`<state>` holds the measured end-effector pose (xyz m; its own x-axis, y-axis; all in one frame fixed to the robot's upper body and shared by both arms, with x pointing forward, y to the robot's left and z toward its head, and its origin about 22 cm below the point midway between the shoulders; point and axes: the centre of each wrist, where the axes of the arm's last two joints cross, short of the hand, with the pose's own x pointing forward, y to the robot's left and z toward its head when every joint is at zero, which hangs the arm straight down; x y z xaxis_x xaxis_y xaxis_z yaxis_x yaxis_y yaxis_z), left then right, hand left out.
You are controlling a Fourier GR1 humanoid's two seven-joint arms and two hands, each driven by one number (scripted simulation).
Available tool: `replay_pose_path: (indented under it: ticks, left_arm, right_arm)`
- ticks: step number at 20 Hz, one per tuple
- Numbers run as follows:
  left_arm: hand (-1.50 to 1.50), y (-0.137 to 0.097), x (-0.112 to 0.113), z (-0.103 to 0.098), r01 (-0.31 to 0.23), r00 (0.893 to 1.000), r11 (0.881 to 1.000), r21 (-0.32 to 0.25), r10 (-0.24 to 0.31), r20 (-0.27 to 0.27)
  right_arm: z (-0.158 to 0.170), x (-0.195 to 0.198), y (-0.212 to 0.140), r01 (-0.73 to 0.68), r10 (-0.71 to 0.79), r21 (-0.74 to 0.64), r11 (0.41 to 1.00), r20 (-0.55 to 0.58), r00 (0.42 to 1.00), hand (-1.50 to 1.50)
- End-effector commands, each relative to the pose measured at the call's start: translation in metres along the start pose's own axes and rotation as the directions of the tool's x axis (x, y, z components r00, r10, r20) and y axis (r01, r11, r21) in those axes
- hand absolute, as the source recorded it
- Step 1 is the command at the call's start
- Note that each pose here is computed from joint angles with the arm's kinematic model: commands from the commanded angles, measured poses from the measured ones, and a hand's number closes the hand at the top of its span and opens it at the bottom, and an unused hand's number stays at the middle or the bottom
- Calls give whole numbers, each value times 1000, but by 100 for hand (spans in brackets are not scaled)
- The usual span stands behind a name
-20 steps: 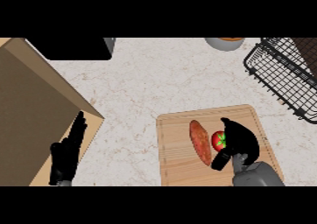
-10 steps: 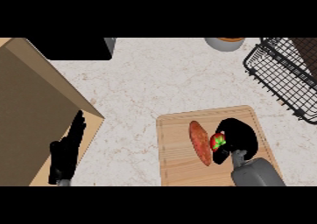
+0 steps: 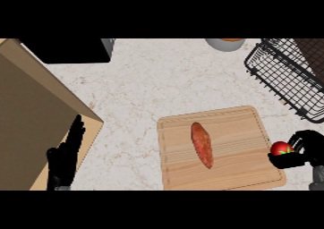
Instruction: Pick the tomato from the cutting board and place it in the tiered basket
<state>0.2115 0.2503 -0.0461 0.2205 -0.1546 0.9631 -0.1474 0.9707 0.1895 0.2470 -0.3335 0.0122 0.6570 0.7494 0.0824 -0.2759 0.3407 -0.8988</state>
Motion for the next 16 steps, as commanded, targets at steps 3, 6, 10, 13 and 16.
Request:
replay_pose_path:
  ticks: [3,6,10,13,16]
  left_arm:
    - [0,-6,-14,2,11,997,1000,11,-10,-71]
    - [0,-1,-8,5,9,999,1000,0,-9,-45]
    - [0,1,-20,10,18,998,1000,16,-17,-64]
    - [0,10,-21,5,14,996,1000,18,-12,-85]
    - [0,-4,-17,6,10,999,1000,0,-10,-49]
  right_arm:
    - [-2,-64,-53,171,-181,-155,973,-56,982,150]
    - [12,-56,-79,337,-348,-242,910,-3,938,150]
    - [35,-68,-130,479,-484,-368,796,86,871,150]
    - [75,-65,-163,535,-514,-457,711,182,838,150]
    - [100,-61,-196,489,-445,-559,670,225,867,150]
